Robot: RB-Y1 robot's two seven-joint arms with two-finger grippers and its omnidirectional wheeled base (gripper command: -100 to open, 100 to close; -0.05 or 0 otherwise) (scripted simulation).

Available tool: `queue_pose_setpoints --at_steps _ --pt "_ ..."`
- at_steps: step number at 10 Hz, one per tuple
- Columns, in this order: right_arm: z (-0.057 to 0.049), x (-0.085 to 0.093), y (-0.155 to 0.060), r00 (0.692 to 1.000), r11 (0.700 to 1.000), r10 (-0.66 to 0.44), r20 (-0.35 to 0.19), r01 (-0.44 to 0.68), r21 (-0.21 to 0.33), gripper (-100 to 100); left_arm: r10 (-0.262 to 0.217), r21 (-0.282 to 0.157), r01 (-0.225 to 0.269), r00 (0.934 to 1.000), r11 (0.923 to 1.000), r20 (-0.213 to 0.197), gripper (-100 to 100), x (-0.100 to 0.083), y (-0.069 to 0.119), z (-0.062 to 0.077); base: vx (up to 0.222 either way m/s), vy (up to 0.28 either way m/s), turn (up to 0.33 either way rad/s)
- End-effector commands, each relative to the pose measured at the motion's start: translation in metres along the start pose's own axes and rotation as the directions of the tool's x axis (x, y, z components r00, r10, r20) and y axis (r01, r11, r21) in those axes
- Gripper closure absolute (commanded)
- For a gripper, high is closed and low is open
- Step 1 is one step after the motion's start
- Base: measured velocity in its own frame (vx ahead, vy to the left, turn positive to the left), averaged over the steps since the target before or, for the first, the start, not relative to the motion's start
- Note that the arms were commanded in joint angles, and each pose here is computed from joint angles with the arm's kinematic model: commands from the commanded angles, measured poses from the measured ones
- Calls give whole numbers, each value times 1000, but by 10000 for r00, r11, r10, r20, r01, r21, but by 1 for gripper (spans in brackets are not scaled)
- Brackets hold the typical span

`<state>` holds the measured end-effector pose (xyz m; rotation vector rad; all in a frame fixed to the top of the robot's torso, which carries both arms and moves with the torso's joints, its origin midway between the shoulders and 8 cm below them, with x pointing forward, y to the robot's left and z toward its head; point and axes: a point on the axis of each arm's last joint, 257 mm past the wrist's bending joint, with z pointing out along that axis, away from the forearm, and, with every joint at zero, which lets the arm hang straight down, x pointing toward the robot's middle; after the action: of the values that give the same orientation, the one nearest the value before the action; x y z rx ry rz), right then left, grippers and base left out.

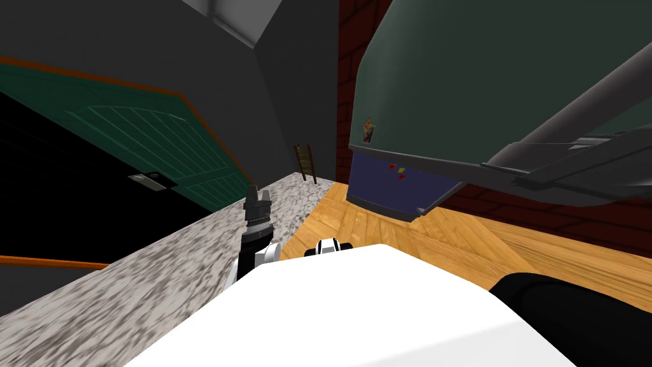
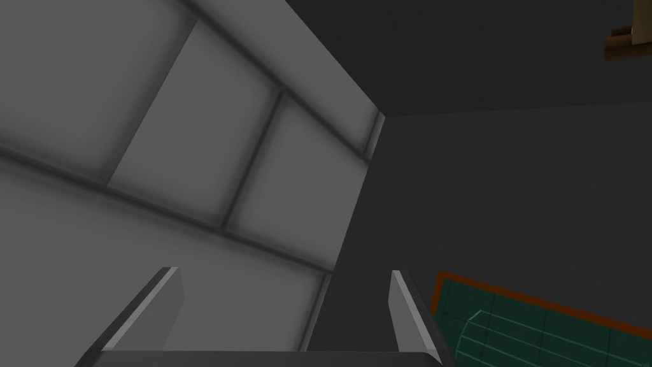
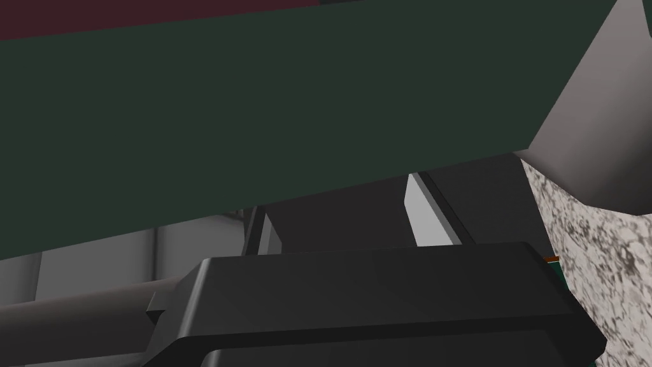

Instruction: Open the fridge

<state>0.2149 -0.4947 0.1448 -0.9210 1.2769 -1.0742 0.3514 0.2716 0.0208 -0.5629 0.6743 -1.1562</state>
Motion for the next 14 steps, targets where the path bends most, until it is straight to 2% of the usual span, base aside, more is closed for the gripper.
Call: queue_pose_setpoints --at_steps 1,3,5,10,11,14 --pt "-4 10 -8 9995 9998 -58 -325 65 212 100 1 0 -1 10000 10000 -1 0 0 0 0 97 237 -53" --pt "-11 21 -14 9973 9992 -114 -720 141 367 100 0 0 0 10000 10000 0 0 0 0 0 82 314 -91" --pt "-10 20 -9 9976 9997 -69 -684 84 226 100 2 0 -2 10000 10000 -1 0 0 0 0 54 169 -34" --pt "-26 44 -17 9883 9987 -104 -1521 177 469 100 3 -1 -3 10000 10000 -1 0 0 0 0 113 229 -59" --pt "-24 36 -22 9907 9994 -59 -1362 106 338 -100 2 -1 -2 10000 10000 -1 0 0 0 0 50 105 -74" --pt "-23 28 -36 9915 9995 -37 -1299 79 319 -100 8 -1 -8 10000 10000 -4 0 0 0 0 -5 -50 -19"
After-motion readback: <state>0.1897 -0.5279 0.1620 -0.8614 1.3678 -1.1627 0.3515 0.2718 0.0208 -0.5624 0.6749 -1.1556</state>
